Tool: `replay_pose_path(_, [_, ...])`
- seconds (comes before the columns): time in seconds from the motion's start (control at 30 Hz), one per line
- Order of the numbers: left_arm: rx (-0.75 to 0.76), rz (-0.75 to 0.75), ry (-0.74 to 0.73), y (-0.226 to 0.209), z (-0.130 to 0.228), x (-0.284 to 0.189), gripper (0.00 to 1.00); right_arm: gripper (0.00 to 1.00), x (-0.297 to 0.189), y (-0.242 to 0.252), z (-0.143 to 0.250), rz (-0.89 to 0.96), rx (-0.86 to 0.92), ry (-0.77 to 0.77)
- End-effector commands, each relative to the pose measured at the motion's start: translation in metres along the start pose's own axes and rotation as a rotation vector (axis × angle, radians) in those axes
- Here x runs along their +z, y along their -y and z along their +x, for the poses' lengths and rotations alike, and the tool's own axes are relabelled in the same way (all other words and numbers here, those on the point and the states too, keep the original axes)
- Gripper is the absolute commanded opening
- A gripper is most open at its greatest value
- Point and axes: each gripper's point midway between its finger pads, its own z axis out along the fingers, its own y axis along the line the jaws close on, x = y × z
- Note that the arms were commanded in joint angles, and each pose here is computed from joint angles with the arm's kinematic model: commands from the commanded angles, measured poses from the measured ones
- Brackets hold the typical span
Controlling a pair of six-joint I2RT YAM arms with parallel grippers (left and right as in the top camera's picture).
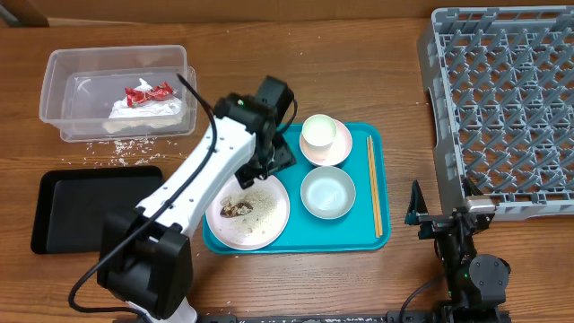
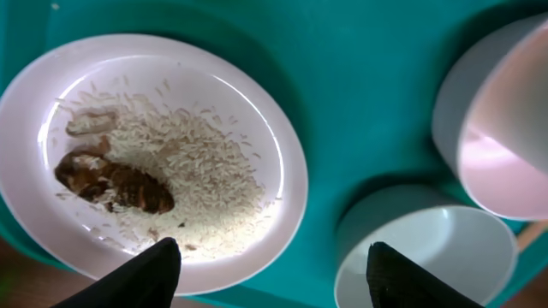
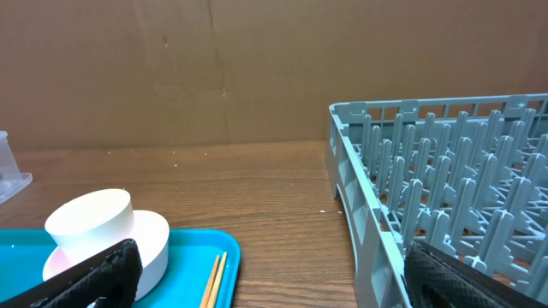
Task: Sort waste into correct bins and load items into the dishwasher
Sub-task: 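Grasp the rim of the white plate with the left gripper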
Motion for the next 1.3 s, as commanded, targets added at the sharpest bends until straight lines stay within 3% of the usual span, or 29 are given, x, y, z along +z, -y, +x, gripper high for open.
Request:
replay_pose_path(0.0, [-0.091, -0.022, -0.024, -0.008, 0.008, 0.022, 0.70, 1.00, 0.000, 0.003, 0.001, 0.013, -0.007, 0.005])
replay_pose_path(0.17, [-0.075, 0.027, 0.000, 0.001, 0.007, 0.041, 0.66, 1.00, 0.000, 0.003, 0.001, 0.013, -0.007, 0.005])
replay_pose_path(0.3, [-0.056, 0.033, 0.049, 0.006, 0.003, 0.045, 0.55, 1.00, 0.000, 0.003, 0.001, 0.013, -0.007, 0.005])
replay_pose_path(0.6, [-0.084, 0.003, 0.151, 0.005, -0.010, 0.047, 0.55, 1.00, 0.000, 0.003, 0.001, 0.013, -0.007, 0.005])
replay_pose_path(1.17, [-0.082, -0.024, 0.071, 0.014, -0.006, 0.099, 0.52, 1.00, 0.000, 0.003, 0.001, 0.013, -0.007, 0.005])
replay_pose_path(1.27, [-0.082, -0.022, 0.071, 0.014, -0.006, 0.099, 0.45, 1.00, 0.000, 0.003, 0.001, 0.013, -0.007, 0.005])
